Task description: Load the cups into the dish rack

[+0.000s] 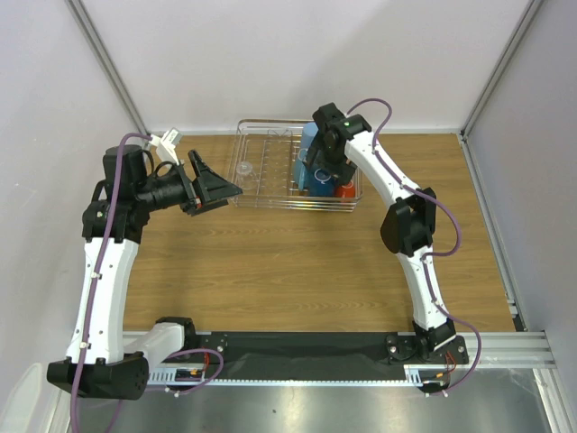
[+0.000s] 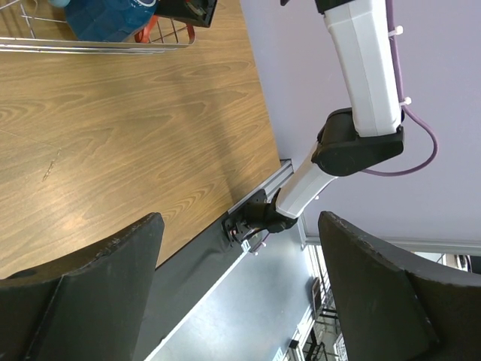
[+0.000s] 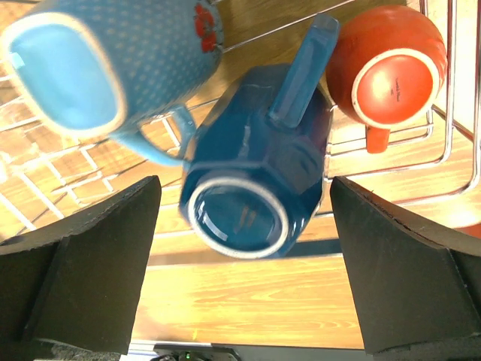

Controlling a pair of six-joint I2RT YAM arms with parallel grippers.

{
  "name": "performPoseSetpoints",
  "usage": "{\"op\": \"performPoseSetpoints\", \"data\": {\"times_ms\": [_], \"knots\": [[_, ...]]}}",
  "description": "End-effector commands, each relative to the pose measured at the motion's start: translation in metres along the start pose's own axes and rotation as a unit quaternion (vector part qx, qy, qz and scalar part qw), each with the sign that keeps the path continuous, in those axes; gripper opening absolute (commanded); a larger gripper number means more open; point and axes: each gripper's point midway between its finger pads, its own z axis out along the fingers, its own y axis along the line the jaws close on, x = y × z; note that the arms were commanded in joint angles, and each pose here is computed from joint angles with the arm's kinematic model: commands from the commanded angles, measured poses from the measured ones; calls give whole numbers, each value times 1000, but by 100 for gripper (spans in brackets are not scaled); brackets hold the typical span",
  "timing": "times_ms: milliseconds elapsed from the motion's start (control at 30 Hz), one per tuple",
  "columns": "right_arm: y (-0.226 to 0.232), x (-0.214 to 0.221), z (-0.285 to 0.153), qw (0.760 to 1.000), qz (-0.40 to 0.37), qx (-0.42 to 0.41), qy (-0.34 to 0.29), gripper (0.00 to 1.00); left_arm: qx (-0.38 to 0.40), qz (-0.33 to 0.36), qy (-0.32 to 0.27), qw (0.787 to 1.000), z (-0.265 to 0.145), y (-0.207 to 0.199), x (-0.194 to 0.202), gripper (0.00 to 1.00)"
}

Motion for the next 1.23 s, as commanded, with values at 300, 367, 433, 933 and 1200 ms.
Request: {"op": "performPoseSetpoints", "data": {"times_ms": [300, 367, 433, 933, 1200], "knots": [[11, -27, -144, 984, -92, -102, -113, 100, 28, 26, -18, 999, -9, -18, -3, 93], [10, -27, -155, 978, -103, -124, -132, 100, 27, 25, -16, 999, -9, -14, 1, 98], [-11, -13, -164, 974, -124, -135, -135, 100, 21, 19, -14, 1000, -5, -5, 6, 99], [-115, 53, -170, 930, -14, -314, -189, 100, 43, 91, -33, 994, -6, 15, 37, 100], [-150, 85, -156, 927, 29, -331, -174, 100, 110, 72, -49, 990, 5, 14, 41, 100]]}}
